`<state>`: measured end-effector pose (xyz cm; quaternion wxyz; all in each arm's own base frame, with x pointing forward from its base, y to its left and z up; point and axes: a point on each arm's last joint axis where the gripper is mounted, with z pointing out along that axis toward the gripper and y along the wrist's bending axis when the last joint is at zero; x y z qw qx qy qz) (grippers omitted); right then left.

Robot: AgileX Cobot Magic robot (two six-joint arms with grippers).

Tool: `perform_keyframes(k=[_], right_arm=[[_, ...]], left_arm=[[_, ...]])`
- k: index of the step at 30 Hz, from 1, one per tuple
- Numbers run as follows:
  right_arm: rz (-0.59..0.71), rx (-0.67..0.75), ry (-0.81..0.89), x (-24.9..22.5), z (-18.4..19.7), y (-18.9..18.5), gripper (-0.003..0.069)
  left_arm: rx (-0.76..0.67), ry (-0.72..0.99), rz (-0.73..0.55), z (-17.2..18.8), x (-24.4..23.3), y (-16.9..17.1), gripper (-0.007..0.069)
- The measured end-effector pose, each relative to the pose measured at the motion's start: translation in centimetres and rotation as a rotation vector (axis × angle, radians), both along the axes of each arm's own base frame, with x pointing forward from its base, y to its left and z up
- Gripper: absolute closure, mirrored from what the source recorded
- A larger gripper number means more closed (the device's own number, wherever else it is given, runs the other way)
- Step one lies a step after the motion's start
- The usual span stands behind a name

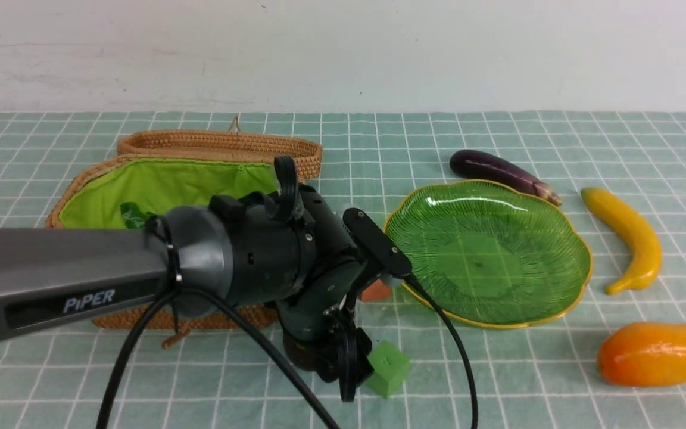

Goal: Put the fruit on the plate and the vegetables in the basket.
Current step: Grab a mangosteen with your left arm and put it on the plate on the right

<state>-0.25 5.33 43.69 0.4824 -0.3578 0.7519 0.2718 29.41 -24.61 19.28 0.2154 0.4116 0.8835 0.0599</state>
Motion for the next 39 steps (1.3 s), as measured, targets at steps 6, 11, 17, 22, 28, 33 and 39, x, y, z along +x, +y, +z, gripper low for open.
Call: perform_keyframes(k=[6,11,17,22,28,33,39], right_arm=[[0.001,0.001,0.000,0.0,0.0,0.0,0.0516],[0.001,0.001,0.000,0.0,0.0,0.0,0.0516],[-0.047,-0.014,-0.024,0.4,0.0,-0.3,0.0516],[-0.188,0.012,-0.049,1.4,0.3,-1.0,0.0516],[-0.434,0.054,-0.029,2.6,0.5,-2.5,0.0516],[-0.484,0.042,0.000,2.7,0.2,-2.9,0.0514],[-0.478,0.001,0.059,2.4,-0.4,-2.9,0.0511]], left_arm=[[0.003,0.009,0.010,-0.5,0.1,-0.1,0.0090],[-0.006,0.017,0.056,-0.4,0.1,0.0,0.0107],[-0.036,0.026,0.103,1.7,-0.3,0.3,0.0107],[-0.162,-0.046,0.088,7.1,-0.7,-1.4,0.0107],[-0.402,-0.125,-0.040,11.4,1.5,-6.7,0.0107],[-0.433,-0.096,-0.076,7.5,5.1,-11.2,0.0107],[-0.390,-0.123,-0.098,2.2,8.4,-14.2,0.0107]])
